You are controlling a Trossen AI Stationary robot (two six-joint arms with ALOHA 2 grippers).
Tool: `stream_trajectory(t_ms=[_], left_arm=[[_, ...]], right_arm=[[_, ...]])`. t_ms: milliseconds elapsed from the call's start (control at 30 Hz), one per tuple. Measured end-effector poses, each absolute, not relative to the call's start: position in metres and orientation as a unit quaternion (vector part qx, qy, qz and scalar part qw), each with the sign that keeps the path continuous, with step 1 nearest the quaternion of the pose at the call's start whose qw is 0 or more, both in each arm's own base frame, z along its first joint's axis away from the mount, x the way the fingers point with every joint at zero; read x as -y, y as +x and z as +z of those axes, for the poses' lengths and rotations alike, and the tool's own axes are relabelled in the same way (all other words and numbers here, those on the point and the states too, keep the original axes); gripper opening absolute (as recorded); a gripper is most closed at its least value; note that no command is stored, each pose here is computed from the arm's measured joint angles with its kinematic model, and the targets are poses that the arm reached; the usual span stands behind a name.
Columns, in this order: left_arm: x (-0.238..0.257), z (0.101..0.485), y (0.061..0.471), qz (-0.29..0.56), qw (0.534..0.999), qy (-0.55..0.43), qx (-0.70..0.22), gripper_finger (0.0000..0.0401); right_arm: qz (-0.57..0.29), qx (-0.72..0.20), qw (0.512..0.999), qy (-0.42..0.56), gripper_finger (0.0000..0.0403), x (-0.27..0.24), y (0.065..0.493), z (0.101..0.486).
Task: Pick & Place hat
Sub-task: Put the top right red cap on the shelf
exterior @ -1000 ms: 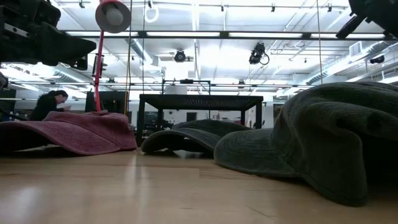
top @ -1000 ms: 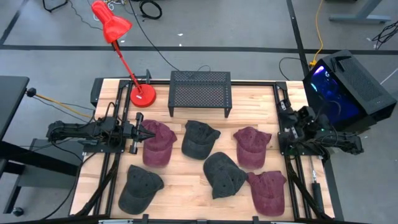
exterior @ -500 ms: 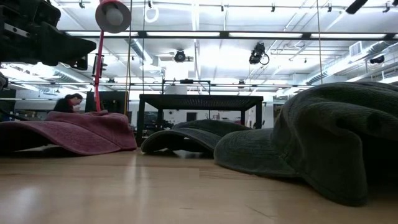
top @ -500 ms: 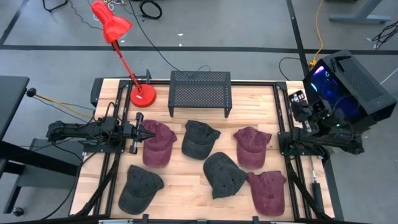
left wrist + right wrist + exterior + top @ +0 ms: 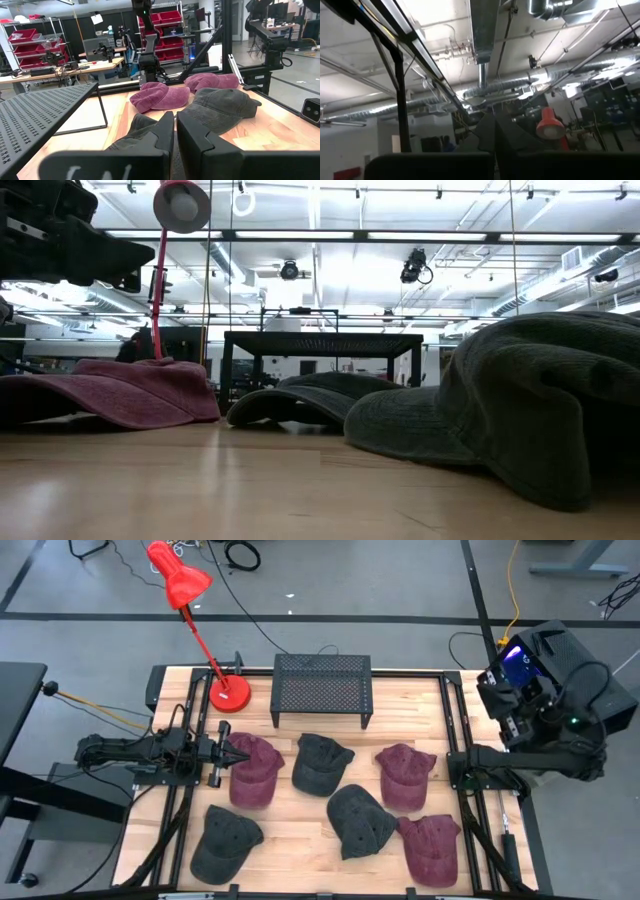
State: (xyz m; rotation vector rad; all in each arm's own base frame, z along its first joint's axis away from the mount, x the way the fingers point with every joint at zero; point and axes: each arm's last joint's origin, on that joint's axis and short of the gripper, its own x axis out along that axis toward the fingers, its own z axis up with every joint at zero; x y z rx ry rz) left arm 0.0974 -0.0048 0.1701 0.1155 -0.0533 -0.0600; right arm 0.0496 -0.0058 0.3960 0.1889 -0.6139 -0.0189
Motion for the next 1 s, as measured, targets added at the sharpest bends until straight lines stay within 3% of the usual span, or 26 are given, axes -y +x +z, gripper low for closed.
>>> stream_trajectory(t_ms=[400, 1000], left_arm=[[0.005, 0.170, 0.097, -0.030, 0.998, 0.058, 0.026, 0.0028], [0.005, 0.170, 0.097, -0.030, 0.998, 0.058, 0.027, 0.0028]], right_arm=[[-0.006, 0.239, 0.967, 0.093, 0.0004, 0.007, 0.063, 0.441], [-0.037, 0.010, 0.997, 0.066, 0.0004, 0.010, 0.083, 0.401]])
